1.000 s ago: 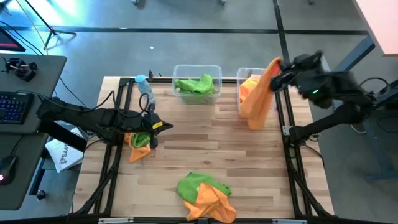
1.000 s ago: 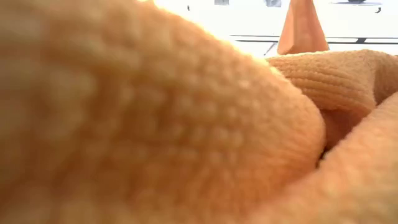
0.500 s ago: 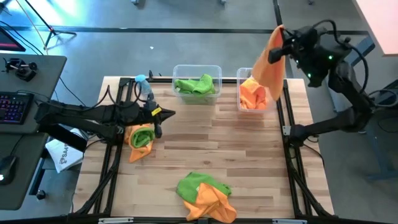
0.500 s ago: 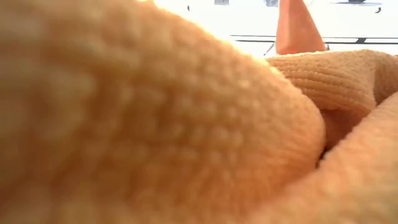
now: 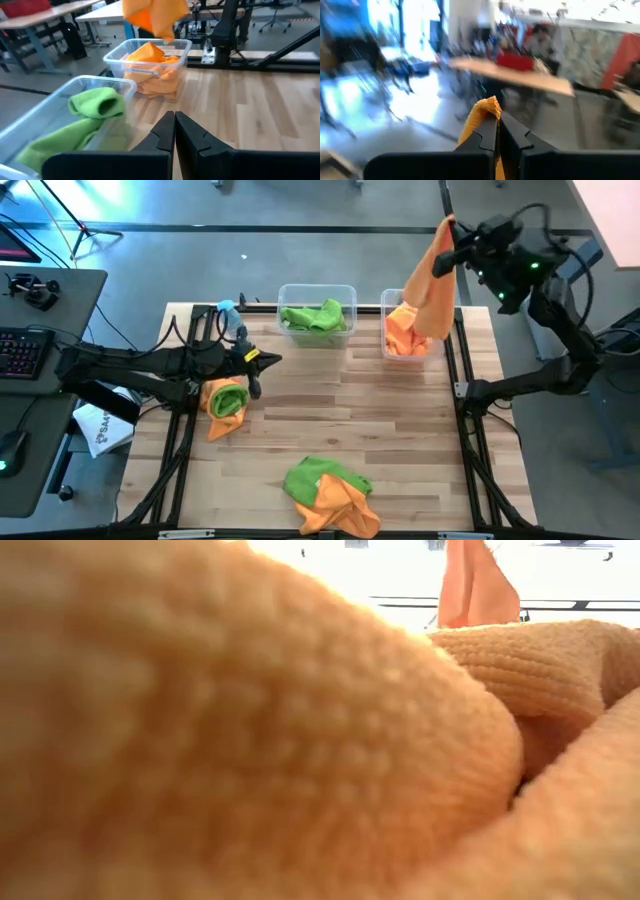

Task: Sort microfiber towel by color & place in baskets
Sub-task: Put the yellow towel into the right transparent bin

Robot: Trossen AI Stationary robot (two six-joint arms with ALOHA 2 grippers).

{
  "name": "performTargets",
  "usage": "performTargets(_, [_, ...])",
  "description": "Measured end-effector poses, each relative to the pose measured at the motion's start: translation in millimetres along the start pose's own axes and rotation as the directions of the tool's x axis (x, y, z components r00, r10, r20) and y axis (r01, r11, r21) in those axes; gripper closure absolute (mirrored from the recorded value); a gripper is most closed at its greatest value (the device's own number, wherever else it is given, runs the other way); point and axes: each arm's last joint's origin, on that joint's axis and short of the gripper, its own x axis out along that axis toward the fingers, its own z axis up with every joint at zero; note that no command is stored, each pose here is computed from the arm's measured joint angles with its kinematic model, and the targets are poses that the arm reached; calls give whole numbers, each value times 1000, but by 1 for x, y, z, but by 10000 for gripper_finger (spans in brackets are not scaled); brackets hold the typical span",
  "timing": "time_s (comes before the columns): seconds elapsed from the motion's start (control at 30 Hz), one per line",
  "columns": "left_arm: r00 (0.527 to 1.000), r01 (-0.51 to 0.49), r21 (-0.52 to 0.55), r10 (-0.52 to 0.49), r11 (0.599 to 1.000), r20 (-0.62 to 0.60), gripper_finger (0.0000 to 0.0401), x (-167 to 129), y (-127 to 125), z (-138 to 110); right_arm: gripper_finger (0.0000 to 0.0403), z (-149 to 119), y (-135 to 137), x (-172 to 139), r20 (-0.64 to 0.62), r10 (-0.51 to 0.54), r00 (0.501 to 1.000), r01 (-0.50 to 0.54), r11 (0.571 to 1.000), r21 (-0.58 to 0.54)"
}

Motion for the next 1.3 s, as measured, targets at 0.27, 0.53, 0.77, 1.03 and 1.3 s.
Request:
performTargets(0.27, [999, -42, 86, 43, 995, -5, 401, 2, 8, 0, 403, 5, 16, 18, 60, 30, 998, -34, 997, 68])
performTargets(0.53, [997, -68, 205, 72, 976, -10, 401, 4, 14, -1, 403, -10, 35, 40, -39, -56, 998, 57, 998, 22])
performTargets(0.77, [993, -104, 273, 113, 956, -17, 401, 6, 22, -1, 403, -11, 38, 43, -38, -52, 998, 53, 998, 23])
performTargets(1.03, [989, -132, 277, 144, 952, -24, 401, 7, 32, -2, 403, -43, 36, 36, -301, -52, 952, 67, 997, 40])
performTargets(1.3, [990, -125, 272, 137, 954, -25, 401, 8, 35, -3, 403, -90, 19, 11, -634, -264, 727, 297, 953, -56])
